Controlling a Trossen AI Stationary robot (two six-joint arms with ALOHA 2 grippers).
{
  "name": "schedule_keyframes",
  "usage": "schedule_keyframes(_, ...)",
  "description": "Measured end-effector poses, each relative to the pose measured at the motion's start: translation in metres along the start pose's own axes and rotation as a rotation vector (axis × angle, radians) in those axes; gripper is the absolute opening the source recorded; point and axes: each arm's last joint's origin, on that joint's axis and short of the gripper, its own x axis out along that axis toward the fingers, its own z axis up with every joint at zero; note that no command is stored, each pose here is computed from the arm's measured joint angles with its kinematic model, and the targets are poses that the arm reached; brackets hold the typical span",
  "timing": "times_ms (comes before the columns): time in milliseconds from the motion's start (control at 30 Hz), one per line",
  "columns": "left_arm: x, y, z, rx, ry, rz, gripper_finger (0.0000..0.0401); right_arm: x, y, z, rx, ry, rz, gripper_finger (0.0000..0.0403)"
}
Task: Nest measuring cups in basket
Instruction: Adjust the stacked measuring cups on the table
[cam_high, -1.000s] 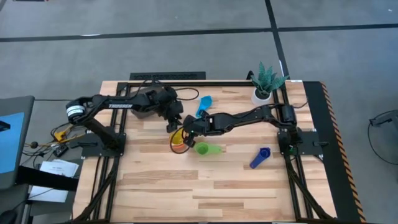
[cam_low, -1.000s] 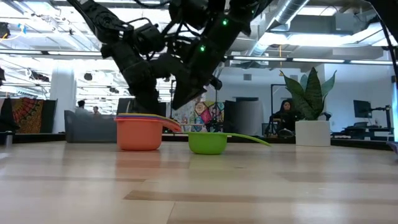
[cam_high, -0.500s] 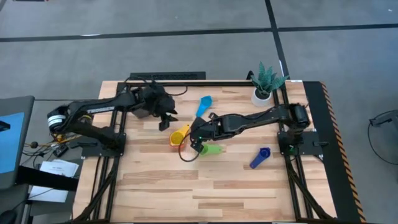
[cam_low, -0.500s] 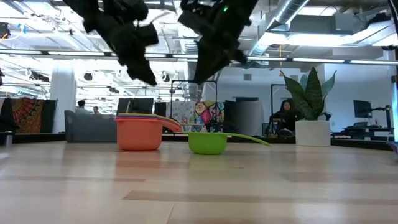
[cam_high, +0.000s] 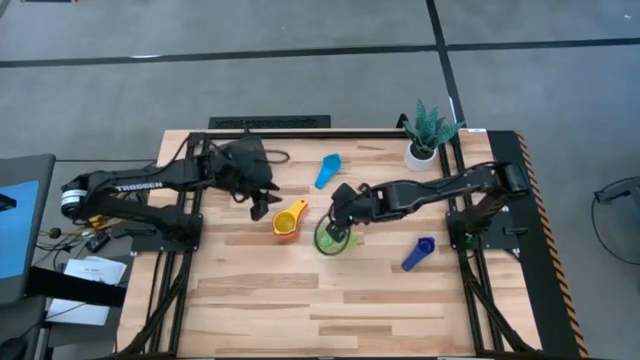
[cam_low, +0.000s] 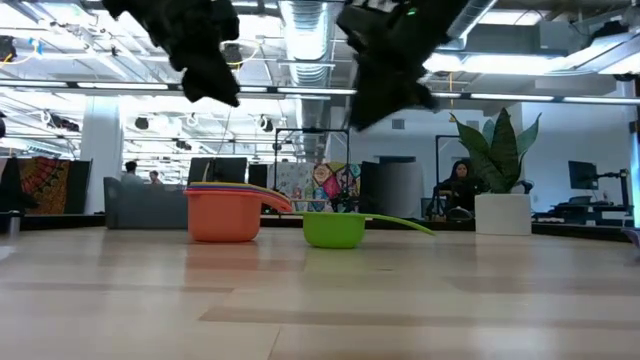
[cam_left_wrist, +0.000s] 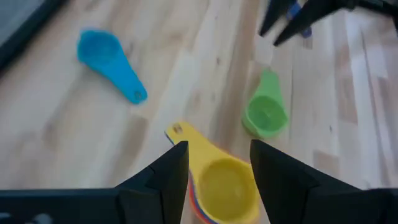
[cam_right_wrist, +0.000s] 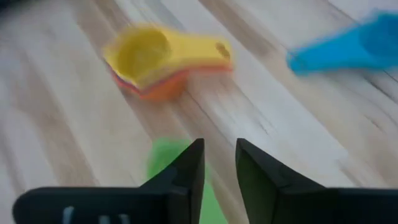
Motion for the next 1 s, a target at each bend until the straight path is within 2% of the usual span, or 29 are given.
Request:
schedule_keyframes(133, 0.001, -0.013, -0.007, -0.043, 0.039, 0.038, 0.0160, 0.020, -0.005, 0.019, -0.031, -0.088, 0.091, 0.0113)
schedule_keyframes(333, -0.001, -0.017, -0.009, -0.055, 0.031, 0.107, 0.0160, 0.068, -0.032, 0.048, -0.048, -0.110, 0.165, 0.0089)
schedule_keyframes(400, -0.001, -0.012, -0.007, -0.043, 0.015, 0.155, 0.0160, 0.085, -0.037, 0.062, -0.073, -0.132, 0.206, 0.0079)
schedule_keyframes(533, -0.003, 0.004, 0.000, -0.019, -0.035, 0.260, 0.0160, 0.113, -0.055, 0.080, -0.111, -0.075, 0.274, 0.0061)
schedule_keyframes(667, -0.002, 0.026, 0.006, -0.060, -0.084, 0.346, 0.0160, 0.130, -0.068, 0.093, -0.135, -0.025, 0.304, 0.0047)
schedule_keyframes(800, -0.003, 0.045, 0.011, -0.124, -0.127, 0.368, 0.0160, 0.138, -0.076, 0.095, -0.177, 0.031, 0.337, 0.0031)
schedule_keyframes(1000, -0.006, 0.058, 0.014, -0.178, -0.160, 0.407, 0.0160, 0.142, -0.081, 0.096, -0.224, 0.039, 0.375, 0.0009)
